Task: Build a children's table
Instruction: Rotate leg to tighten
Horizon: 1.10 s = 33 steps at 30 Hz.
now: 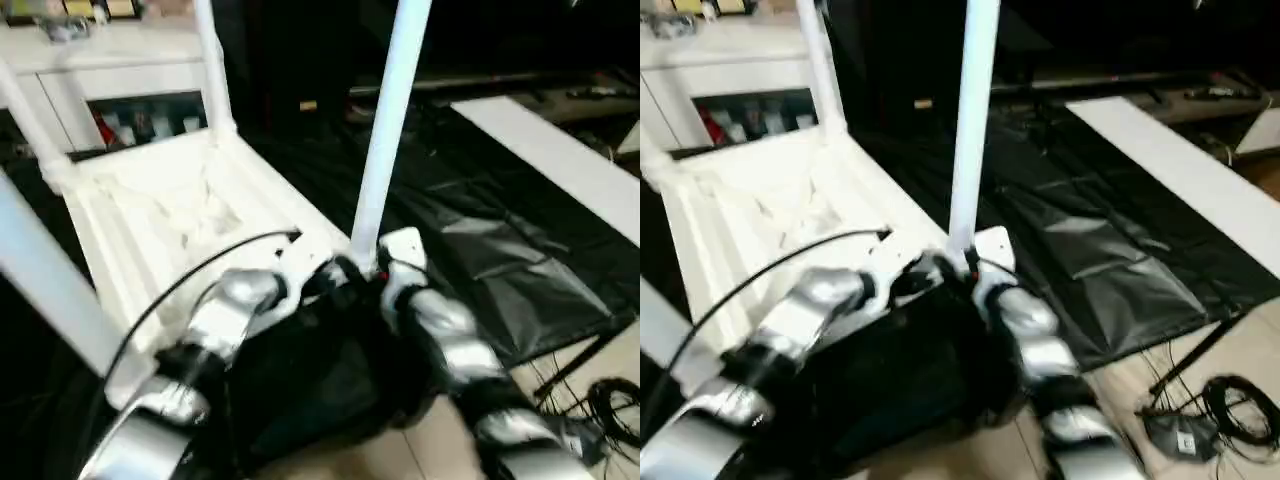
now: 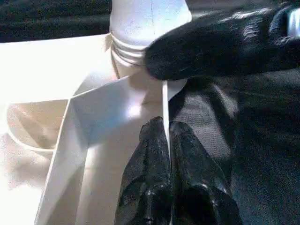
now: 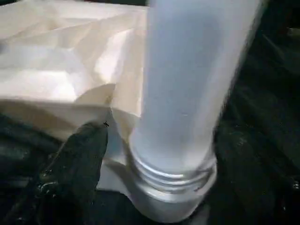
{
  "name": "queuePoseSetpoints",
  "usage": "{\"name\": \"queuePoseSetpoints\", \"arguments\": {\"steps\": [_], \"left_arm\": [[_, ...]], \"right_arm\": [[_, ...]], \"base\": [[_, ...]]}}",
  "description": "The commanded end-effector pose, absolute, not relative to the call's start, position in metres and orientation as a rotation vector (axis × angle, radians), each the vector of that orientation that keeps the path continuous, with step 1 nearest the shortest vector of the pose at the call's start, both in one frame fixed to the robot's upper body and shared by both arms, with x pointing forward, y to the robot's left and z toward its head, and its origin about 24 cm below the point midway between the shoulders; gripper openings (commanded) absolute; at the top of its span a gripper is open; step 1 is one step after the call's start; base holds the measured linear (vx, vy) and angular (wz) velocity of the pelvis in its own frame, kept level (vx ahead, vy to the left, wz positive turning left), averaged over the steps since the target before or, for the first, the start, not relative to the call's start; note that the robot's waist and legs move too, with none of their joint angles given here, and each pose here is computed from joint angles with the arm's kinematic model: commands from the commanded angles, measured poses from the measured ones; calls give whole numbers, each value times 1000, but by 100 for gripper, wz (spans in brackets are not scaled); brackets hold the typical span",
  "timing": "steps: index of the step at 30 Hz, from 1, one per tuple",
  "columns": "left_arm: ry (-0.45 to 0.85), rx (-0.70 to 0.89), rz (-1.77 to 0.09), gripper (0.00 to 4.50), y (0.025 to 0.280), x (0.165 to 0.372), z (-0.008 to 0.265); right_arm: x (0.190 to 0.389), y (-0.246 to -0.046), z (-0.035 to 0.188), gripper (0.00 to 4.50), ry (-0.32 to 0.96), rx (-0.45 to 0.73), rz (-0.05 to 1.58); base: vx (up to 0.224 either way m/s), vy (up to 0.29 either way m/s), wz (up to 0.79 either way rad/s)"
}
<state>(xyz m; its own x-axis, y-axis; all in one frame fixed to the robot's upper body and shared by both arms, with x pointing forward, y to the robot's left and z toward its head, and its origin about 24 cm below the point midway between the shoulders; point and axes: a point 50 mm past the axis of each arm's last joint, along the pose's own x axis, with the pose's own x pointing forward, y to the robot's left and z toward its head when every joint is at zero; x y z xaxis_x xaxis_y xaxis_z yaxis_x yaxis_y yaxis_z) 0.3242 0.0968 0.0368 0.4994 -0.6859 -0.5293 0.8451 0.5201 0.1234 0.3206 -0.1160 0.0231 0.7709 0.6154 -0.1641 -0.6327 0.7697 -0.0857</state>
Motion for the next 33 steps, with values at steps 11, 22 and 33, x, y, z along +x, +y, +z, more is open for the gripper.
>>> {"name": "queuePoseSetpoints", "arguments": {"steps": [11,22,33], "left_arm": [[482,417,-1350,0,113,283,33],[495,432,-1380,0,117,284,38],[506,435,-1372,0,121,283,38]], "right_arm": [[303,-152,43,392,101,-222,1055],[302,-136,36,392,160,-296,1239],[304,-134,38,309,151,-280,1274]], "base": [[0,0,0],[25,2,1],[0,0,0]]}}
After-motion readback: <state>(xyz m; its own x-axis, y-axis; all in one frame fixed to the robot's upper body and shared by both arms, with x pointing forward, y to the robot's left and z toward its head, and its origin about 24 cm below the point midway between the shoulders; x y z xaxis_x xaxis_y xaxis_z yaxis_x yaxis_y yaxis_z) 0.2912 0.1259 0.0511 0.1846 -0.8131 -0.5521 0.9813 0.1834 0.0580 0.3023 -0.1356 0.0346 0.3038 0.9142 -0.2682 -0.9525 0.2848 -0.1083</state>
